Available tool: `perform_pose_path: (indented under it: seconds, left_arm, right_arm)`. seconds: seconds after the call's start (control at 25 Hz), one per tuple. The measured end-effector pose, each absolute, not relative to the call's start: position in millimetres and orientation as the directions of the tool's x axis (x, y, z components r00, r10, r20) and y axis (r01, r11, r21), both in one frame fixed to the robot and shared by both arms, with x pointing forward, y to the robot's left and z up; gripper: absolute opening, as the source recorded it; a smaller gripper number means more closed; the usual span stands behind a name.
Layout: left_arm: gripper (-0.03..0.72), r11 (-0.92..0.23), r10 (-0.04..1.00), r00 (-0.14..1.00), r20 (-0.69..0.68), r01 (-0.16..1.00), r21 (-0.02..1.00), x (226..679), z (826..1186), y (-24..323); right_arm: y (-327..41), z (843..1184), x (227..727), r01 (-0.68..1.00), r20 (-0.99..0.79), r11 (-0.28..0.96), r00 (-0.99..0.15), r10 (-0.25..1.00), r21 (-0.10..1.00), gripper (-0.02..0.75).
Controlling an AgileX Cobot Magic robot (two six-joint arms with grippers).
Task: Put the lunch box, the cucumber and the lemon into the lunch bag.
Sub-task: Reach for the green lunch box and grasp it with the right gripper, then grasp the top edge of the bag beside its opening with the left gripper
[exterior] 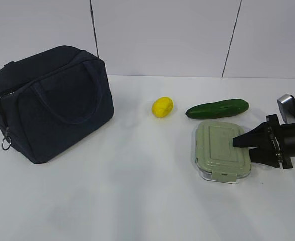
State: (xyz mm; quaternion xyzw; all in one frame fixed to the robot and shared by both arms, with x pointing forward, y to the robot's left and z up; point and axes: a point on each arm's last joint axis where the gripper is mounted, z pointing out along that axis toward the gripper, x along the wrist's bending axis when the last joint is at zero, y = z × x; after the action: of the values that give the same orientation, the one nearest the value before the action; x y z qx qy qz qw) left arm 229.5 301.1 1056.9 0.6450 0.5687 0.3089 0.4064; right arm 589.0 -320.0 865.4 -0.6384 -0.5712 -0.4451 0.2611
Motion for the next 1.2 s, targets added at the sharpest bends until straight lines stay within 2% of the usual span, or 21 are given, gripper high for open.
perform_pose_path:
  seconds: [1.2]
  left_arm:
    - [0.34,-0.023,0.985,0.162,-0.064,0.482,0.876,229.5,1056.9,301.1]
  right_arm:
    - [-320.0,865.3,588.9,0.963,0.868,-0.215,-0.038,0.495,0.165,0.402]
